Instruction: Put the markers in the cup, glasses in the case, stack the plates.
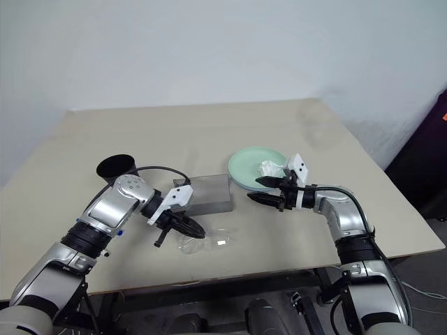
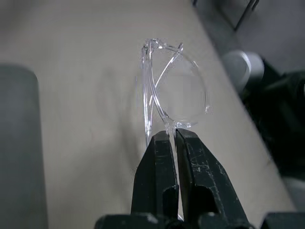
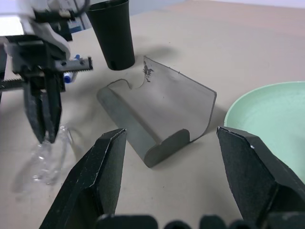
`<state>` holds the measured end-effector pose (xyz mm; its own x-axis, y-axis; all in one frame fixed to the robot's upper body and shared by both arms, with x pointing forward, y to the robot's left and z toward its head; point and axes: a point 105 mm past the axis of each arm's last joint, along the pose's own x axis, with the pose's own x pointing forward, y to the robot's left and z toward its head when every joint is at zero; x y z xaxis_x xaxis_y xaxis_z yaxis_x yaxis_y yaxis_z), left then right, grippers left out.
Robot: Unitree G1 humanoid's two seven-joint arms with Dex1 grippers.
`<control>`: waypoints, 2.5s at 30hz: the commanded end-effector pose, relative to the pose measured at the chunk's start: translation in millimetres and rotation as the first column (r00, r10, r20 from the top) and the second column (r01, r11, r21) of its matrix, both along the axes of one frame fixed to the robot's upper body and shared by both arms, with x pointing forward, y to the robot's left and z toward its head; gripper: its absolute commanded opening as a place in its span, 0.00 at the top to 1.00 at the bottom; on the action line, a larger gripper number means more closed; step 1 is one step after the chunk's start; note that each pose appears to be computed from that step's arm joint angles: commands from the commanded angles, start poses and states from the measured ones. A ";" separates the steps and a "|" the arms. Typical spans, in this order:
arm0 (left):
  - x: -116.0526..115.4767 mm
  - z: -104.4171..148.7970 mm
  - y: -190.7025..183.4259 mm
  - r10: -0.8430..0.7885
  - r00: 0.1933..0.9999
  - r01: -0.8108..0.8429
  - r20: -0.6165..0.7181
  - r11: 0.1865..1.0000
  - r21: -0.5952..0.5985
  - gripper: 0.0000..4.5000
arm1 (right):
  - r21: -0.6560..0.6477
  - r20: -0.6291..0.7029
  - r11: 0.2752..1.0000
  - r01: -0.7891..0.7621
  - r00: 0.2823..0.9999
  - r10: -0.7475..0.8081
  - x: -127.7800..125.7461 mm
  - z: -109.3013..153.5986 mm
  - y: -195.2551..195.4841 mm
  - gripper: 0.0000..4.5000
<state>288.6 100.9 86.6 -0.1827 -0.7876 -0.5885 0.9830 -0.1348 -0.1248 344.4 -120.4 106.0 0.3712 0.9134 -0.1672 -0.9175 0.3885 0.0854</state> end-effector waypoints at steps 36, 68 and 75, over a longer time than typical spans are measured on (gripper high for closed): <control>101.1 8.1 -9.0 0.033 0.804 -0.143 0.594 0.980 0.140 0.99 | 0.037 0.062 0.998 0.048 0.997 -0.051 7.9 8.9 3.5 0.27; 124.7 48.4 -19.7 0.197 0.711 -0.235 0.675 0.971 -0.036 0.47 | 0.031 0.058 0.999 0.036 0.998 -0.038 7.8 5.8 9.4 0.27; 98.5 37.3 -34.9 0.078 0.787 -0.086 0.612 0.996 -0.017 0.47 | 0.031 0.057 0.999 0.039 0.998 -0.041 7.2 4.9 10.4 0.27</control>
<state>390.0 71.8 111.1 0.3042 -0.7512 -0.5858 0.8721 -0.0278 0.4885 349.8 -112.2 96.5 0.4140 0.8970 -0.1548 -0.8981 0.4302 0.0911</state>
